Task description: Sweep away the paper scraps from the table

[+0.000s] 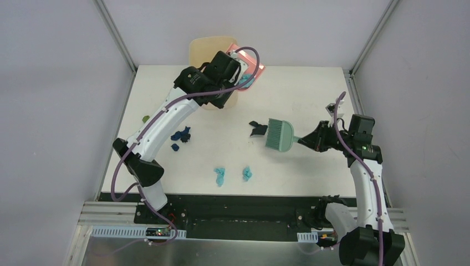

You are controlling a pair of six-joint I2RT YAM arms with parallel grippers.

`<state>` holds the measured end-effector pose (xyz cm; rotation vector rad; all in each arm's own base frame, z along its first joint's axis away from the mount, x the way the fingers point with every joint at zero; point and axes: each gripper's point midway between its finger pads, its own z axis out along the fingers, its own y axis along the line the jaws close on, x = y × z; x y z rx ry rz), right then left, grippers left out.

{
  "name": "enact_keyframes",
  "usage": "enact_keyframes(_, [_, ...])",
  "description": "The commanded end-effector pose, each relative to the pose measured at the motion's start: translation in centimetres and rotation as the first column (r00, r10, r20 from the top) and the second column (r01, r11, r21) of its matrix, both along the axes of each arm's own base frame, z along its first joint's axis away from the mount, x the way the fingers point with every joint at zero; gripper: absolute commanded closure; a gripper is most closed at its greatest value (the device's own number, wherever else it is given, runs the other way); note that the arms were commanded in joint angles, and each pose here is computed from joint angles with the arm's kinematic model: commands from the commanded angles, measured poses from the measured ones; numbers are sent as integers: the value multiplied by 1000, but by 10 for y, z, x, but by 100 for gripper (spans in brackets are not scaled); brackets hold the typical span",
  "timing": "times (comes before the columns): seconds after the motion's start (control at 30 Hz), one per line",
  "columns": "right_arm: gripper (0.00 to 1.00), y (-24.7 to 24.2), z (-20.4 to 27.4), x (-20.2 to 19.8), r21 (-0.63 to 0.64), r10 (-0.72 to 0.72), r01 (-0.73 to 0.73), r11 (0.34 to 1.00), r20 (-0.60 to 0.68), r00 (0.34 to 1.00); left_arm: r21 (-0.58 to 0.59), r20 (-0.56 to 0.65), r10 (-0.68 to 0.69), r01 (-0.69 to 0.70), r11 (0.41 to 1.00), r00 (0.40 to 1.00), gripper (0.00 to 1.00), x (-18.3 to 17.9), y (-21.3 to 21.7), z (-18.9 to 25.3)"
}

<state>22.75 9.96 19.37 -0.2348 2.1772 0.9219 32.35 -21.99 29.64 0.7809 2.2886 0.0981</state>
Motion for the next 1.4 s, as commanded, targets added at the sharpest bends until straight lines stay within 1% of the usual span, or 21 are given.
enact_keyframes(0.0, [100, 20, 28, -8, 131, 112, -123, 984, 87, 990, 21, 72, 73, -75, 997, 995, 100, 18, 21, 23])
enact_keyframes(0.13, [100, 27, 29, -12, 180, 158, -169, 969, 73, 985, 28, 94, 113, -116, 993, 989, 100, 36, 38, 28])
enact_keyframes(0.23, [100, 28, 29, -13, 191, 168, -178, 965, 71, 983, 54, 105, 144, -150, 987, 984, 100, 50, 49, 31])
enact_keyframes(0.4, [100, 27, 28, -15, 169, 164, -177, 970, 87, 983, 56, 170, 221, -233, 971, 960, 100, 72, 73, 43])
enact_keyframes(0.57, [100, 24, 27, -16, 135, 152, -165, 977, 101, 983, 130, 225, 273, -307, 943, 935, 100, 94, 101, 45])
enact_keyframes(0.7, [100, 23, 28, -18, 112, 147, -160, 981, 122, 982, 148, 231, 299, -337, 930, 926, 100, 103, 122, 45])
enact_keyframes(0.8, [100, 22, 29, -20, 97, 143, -157, 983, 136, 980, 175, 277, 322, -377, 909, 905, 100, 107, 141, 55])
enact_keyframes(0.93, [100, 22, 31, -22, 90, 145, -160, 983, 152, 978, 290, 365, 294, -408, 866, 883, 100, 122, 157, 63])
enact_keyframes(1.0, [100, 22, 31, -22, 88, 143, -157, 984, 150, 978, 358, 405, 245, -400, 844, 881, 100, 134, 159, 66])
enact_keyframes(1.1, [100, 20, 31, -23, 91, 137, -152, 984, 150, 979, 444, 469, 188, -414, 795, 863, 100, 151, 163, 75])
enact_keyframes(1.27, [100, 21, 31, -23, 101, 147, -162, 982, 145, 979, 521, 543, 120, -446, 727, 831, 99, 170, 165, 83])
enact_keyframes(1.37, [100, 22, 33, -24, 104, 155, -172, 980, 150, 976, 558, 588, 51, -450, 698, 807, 98, 181, 159, 87])
